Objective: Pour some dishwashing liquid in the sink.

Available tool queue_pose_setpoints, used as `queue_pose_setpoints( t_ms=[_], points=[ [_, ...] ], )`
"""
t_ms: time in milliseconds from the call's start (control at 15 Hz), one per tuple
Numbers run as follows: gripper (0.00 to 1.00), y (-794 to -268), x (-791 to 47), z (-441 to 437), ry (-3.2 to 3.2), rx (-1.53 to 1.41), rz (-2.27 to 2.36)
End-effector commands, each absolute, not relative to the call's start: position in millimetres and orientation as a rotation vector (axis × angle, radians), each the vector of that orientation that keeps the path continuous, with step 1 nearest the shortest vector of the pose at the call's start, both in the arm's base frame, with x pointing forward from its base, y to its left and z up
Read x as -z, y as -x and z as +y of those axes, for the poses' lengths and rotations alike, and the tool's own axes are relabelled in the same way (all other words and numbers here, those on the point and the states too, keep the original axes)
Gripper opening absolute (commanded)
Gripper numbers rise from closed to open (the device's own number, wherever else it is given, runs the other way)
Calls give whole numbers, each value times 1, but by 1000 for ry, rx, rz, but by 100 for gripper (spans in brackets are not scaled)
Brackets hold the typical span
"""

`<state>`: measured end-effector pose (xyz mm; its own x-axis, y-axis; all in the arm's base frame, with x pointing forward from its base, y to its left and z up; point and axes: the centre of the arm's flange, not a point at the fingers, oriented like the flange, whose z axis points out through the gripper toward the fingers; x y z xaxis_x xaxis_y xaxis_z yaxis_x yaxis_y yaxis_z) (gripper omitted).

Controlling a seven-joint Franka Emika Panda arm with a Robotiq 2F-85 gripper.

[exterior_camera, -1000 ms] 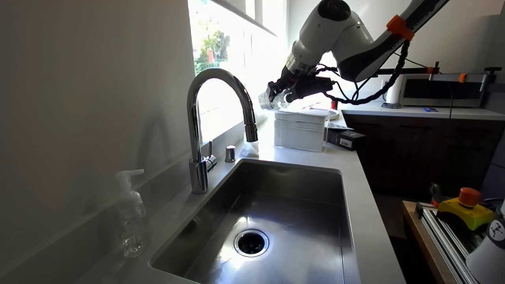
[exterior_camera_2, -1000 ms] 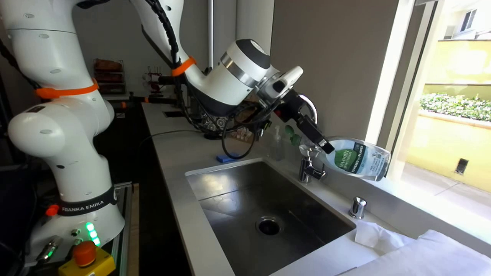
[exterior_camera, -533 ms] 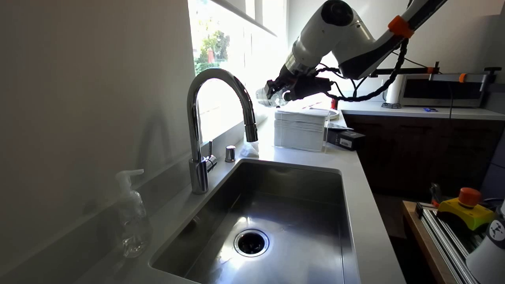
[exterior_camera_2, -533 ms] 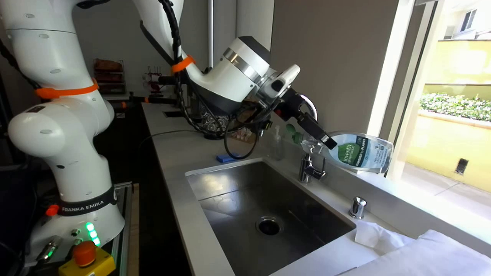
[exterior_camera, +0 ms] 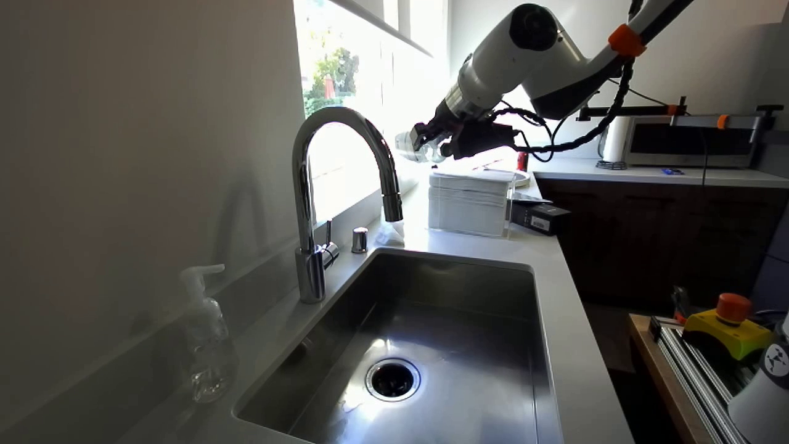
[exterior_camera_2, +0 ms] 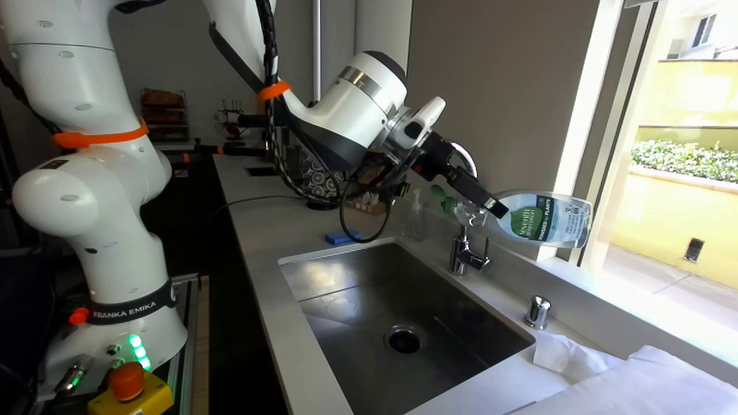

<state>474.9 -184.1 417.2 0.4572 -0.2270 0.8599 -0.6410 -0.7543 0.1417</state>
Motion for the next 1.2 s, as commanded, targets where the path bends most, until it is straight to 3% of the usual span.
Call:
queue_pose_setpoints(
  t_ms=[0, 1133],
  points=[
    [31, -474, -419, -180, -2194, -1327, -719],
    [31, -477, -418, -172, -2104, -1425, -691]
  ],
)
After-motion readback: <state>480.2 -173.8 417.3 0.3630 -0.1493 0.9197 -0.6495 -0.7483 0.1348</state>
